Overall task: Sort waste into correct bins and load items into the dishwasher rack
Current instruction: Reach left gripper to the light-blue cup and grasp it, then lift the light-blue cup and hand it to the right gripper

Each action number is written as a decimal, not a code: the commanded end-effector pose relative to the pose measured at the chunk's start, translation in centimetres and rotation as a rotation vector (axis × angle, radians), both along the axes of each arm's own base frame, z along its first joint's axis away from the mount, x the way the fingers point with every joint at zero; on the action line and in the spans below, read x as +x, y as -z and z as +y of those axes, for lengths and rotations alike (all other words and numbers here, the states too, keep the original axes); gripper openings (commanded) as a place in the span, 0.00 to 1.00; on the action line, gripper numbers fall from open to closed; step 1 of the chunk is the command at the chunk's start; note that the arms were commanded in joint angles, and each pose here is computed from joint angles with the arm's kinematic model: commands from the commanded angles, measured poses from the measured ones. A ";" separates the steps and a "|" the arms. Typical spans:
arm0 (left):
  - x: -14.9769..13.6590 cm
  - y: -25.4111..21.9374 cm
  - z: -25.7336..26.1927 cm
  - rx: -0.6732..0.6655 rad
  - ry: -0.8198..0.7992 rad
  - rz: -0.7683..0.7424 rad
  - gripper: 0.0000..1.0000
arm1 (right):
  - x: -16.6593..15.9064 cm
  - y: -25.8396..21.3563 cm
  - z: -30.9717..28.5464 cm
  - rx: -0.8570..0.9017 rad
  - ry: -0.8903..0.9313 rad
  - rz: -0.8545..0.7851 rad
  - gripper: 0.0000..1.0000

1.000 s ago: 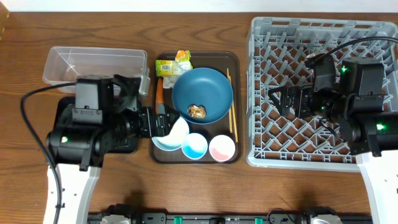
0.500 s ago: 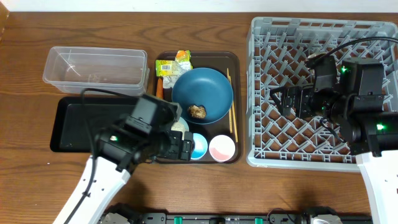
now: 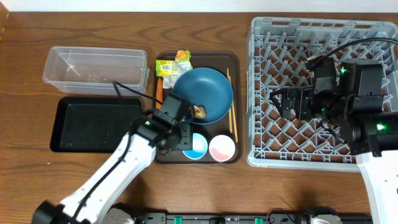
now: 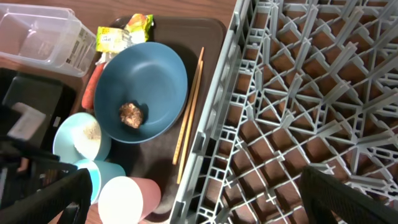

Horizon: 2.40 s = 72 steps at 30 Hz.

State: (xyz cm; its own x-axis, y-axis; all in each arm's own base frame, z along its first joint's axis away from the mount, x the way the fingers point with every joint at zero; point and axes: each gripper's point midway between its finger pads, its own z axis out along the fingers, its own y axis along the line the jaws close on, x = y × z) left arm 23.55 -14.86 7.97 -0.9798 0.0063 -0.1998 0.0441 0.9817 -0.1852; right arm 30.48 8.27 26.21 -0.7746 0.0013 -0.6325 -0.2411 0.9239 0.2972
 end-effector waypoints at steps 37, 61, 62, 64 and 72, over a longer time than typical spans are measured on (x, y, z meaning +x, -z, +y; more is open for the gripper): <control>1.4 -15.2 -4.8 -0.587 0.158 -0.351 0.06 | -1.0 -2.6 3.3 0.183 -0.164 -0.035 0.88; -0.4 -25.7 -10.6 -1.196 0.704 -0.443 0.06 | -9.9 -8.9 13.1 0.528 -0.897 -0.213 0.72; -0.4 -25.7 -10.6 -1.196 0.704 -0.442 0.06 | -10.0 -8.9 13.2 0.523 -0.900 -0.210 0.68; -0.4 -25.6 -10.6 -1.196 0.703 -0.441 0.06 | -9.9 -8.6 13.4 0.507 -0.897 -0.208 0.59; 0.0 -25.6 -10.6 -1.186 0.687 -0.455 0.98 | -8.1 -7.1 12.6 0.407 -0.772 -0.173 0.38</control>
State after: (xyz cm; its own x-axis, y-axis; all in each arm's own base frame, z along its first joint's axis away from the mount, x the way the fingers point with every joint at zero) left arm 23.35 -25.55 32.72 -0.7130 0.0686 -0.6978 0.7002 0.0171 -0.7138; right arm 21.23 21.35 33.63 -0.5297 -0.2258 -0.8176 -0.8458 0.2126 0.4893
